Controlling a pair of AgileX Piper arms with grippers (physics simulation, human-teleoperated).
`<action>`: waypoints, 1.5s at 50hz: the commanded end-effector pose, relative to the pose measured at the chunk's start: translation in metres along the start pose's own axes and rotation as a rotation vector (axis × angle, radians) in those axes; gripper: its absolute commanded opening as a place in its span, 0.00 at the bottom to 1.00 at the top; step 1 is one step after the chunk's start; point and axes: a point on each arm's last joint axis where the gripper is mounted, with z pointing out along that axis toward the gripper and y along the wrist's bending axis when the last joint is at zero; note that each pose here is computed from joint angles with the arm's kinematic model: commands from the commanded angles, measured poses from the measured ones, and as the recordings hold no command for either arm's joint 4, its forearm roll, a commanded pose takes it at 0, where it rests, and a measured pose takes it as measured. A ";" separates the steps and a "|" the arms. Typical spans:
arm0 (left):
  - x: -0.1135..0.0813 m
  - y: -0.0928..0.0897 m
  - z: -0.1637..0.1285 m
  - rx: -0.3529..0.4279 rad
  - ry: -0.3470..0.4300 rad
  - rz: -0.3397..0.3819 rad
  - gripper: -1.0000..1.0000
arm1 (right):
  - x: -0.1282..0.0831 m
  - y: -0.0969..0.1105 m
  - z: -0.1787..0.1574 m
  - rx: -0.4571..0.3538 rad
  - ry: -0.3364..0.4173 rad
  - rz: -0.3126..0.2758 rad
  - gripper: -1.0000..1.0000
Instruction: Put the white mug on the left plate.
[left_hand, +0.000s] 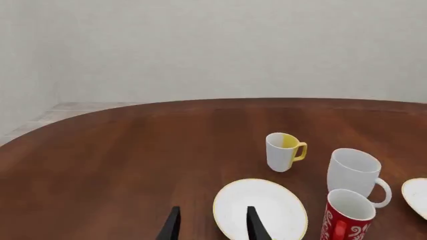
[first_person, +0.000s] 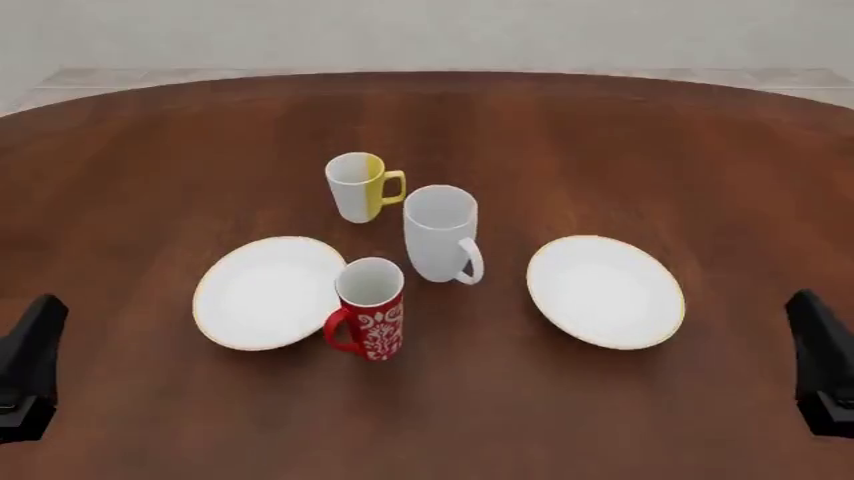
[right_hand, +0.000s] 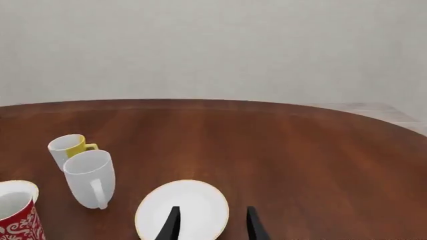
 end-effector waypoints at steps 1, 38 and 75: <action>0.000 0.000 0.000 0.000 0.000 0.000 1.00 | -0.001 0.001 -0.002 -0.019 0.002 0.004 1.00; 0.000 0.000 0.000 0.000 0.000 0.000 1.00 | -0.028 0.003 0.038 -0.035 0.065 0.008 1.00; 0.000 0.000 0.000 0.000 0.000 0.000 1.00 | -0.066 0.024 0.125 -0.139 0.257 -0.038 1.00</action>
